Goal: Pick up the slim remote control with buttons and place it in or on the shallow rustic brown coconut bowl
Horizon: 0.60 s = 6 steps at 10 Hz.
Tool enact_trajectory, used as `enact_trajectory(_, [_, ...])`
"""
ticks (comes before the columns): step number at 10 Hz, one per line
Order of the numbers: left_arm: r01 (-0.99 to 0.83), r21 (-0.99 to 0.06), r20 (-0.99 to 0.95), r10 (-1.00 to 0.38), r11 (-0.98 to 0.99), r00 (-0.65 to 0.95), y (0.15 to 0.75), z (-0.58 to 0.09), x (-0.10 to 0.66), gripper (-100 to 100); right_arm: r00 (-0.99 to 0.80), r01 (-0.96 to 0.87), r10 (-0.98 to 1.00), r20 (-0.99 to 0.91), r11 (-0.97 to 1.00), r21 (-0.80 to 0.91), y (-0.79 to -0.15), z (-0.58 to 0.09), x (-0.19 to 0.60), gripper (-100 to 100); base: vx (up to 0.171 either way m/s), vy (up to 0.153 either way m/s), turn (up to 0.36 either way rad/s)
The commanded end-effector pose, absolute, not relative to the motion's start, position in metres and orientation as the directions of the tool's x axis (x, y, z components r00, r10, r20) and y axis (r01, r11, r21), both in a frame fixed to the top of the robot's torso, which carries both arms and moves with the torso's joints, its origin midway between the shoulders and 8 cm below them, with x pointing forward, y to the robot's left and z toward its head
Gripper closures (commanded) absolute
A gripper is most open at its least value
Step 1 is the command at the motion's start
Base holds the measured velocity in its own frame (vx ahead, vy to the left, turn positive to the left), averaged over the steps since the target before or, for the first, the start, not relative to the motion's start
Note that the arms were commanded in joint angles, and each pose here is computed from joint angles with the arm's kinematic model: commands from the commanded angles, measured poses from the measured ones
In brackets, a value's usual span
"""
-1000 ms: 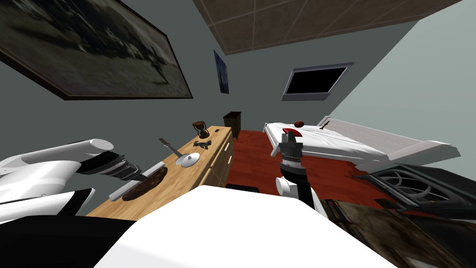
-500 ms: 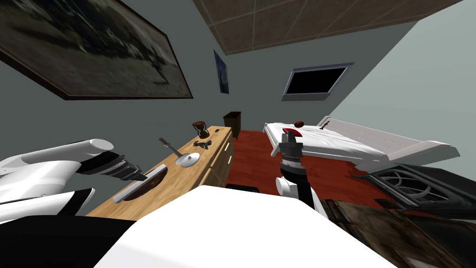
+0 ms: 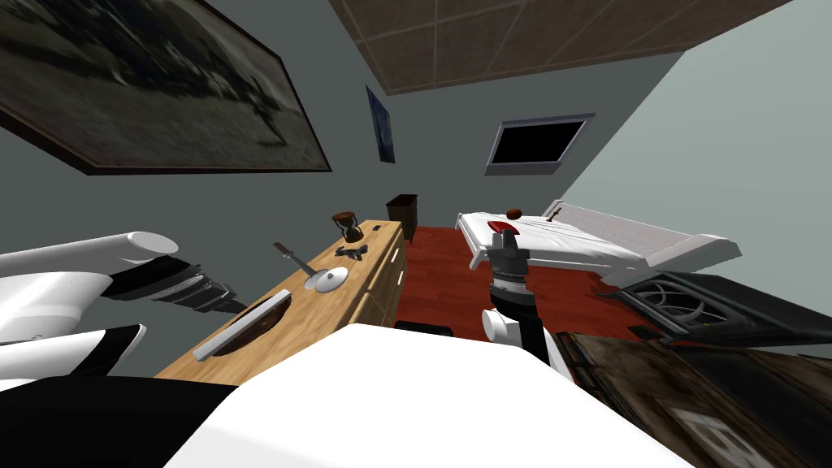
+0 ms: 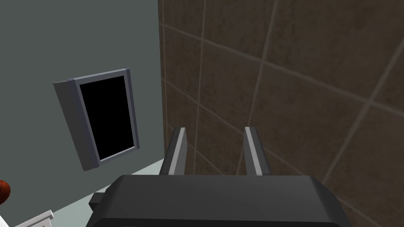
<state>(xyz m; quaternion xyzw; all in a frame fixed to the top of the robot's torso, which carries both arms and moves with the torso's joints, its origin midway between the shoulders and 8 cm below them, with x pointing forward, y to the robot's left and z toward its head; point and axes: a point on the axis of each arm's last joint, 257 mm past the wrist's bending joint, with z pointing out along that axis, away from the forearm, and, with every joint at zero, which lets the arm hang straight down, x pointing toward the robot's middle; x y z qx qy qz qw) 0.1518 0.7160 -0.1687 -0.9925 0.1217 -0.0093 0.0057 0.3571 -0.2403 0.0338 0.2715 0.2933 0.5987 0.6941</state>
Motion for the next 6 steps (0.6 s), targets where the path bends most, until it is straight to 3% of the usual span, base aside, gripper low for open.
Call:
enact_trajectory(1, [-0.241, -0.014, 0.017, -0.242, -0.97, 0.97, 0.716, -0.1687, 0.1518, 0, 0.111, -0.672, 0.99, -0.082, 0.136, 0.728, -0.2403, 0.0338, 0.3571, 0, 0.0, 0.0, 0.0])
enact_trajectory(6, [-0.242, -0.014, 0.017, -0.242, -0.97, 0.97, 0.7161, -0.1689, 0.1517, 0, 0.111, -0.672, 0.99, -0.082, 0.136, 0.728, -0.2403, 0.0338, 0.3571, 0, 0.0, 0.0, 0.0])
